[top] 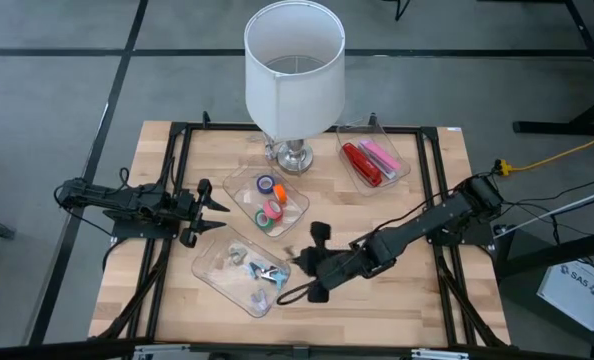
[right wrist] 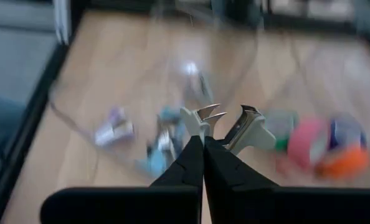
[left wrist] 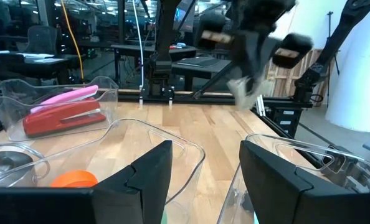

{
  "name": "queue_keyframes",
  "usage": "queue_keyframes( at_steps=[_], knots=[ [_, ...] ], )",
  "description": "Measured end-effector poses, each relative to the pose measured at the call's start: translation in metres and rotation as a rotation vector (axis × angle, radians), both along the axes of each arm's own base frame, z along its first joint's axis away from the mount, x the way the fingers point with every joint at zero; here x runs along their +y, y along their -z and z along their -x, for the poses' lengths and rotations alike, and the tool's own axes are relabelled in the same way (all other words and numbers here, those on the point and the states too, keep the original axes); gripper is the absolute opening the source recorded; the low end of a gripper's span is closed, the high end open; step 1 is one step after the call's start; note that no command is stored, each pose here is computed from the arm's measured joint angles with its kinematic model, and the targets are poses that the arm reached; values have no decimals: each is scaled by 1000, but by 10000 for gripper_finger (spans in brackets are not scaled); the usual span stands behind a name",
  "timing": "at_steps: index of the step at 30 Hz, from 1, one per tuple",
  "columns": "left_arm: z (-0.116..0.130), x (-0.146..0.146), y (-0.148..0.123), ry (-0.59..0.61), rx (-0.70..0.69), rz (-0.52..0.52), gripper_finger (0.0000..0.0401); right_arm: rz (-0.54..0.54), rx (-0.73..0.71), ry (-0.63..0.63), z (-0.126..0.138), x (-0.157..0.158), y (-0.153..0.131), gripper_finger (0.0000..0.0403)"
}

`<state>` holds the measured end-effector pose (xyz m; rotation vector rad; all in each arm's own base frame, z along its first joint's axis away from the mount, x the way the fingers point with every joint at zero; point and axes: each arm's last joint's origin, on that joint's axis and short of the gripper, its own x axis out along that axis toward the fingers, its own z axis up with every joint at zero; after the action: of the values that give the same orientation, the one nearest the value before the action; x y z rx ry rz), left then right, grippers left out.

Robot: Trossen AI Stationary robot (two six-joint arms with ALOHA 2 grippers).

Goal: Pick and place Stapler, Stapler remover, tape
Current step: Put the gray staple remover into the bottom transparent bin, then return to Home Position

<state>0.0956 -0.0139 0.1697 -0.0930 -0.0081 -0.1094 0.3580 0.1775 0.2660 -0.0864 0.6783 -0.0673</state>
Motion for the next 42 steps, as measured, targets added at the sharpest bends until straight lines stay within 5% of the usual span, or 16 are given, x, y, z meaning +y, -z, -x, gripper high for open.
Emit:
queue_keyframes(
  at_steps=[7, 17, 32, 42],
  knots=[
    [0, 0, 0, 0, 0, 0, 185, 73, -172, -183, -26, -4, -5, 0],
    [0, 0, 0, 0, 0, 0, 185, 50, -291, -480, -66, 5, 41, 0],
    [0, 0, 0, 0, 0, 0, 185, 18, -364, -539, -81, -10, 48, 39],
    [0, 0, 0, 0, 0, 0, 185, -65, -456, -496, -83, -9, 38, 130]
  ],
)
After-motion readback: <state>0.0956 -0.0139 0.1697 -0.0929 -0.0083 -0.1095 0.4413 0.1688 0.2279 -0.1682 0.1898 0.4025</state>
